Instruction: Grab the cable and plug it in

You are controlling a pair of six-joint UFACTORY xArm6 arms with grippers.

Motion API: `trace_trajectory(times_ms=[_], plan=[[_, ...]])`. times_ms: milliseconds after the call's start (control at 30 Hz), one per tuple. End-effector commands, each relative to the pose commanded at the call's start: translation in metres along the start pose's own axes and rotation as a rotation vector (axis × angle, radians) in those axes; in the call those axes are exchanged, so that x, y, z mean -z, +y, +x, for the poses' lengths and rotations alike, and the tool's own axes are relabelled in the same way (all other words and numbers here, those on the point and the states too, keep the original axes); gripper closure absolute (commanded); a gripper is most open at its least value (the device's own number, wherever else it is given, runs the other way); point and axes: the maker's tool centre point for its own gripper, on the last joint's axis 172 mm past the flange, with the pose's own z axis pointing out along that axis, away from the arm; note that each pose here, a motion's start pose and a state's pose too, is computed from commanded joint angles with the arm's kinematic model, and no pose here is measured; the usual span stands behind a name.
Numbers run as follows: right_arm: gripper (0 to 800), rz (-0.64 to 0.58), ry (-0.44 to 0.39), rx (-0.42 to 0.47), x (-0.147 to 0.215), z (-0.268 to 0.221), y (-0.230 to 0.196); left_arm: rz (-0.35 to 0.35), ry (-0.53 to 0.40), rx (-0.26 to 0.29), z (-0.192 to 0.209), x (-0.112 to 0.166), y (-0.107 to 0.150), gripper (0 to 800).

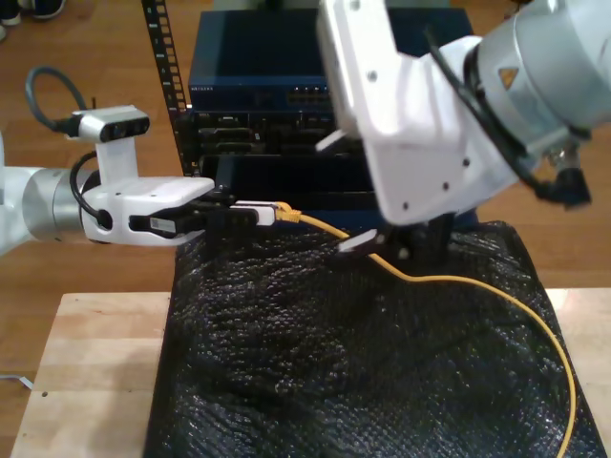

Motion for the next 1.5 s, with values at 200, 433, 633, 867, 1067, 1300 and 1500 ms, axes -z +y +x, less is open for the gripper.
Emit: trace_trajectory(times_ms=[200,433,633,867,1067,1300,1500], plan=[[22,-0.064,0.018,0.056,-0.001,0.011,0.004,-0.070,0.021,0.020,0.003,0.003,0.010,797],[19,-0.160,0.024,0.073,0.005,0.012,0.015,-0.157,0.062,0.027,0.011,0.002,0.028,795],[14,-0.201,0.055,0.164,-0.006,0.034,0.012,-0.200,0.083,0.020,0.017,0.002,0.038,794],[14,-0.240,0.060,0.184,-0.018,0.035,0.010,-0.221,0.101,0.030,0.021,0.003,0.043,794],[89,-0.282,0.055,0.176,-0.017,0.032,0.018,-0.244,0.117,0.043,0.023,0.004,0.046,794],[252,-0.281,0.054,0.173,-0.018,0.031,0.017,-0.267,0.129,0.043,0.026,0.005,0.050,794],[310,-0.282,0.055,0.169,-0.018,0.031,0.017,-0.268,0.155,0.038,0.029,0.011,0.050,794]])
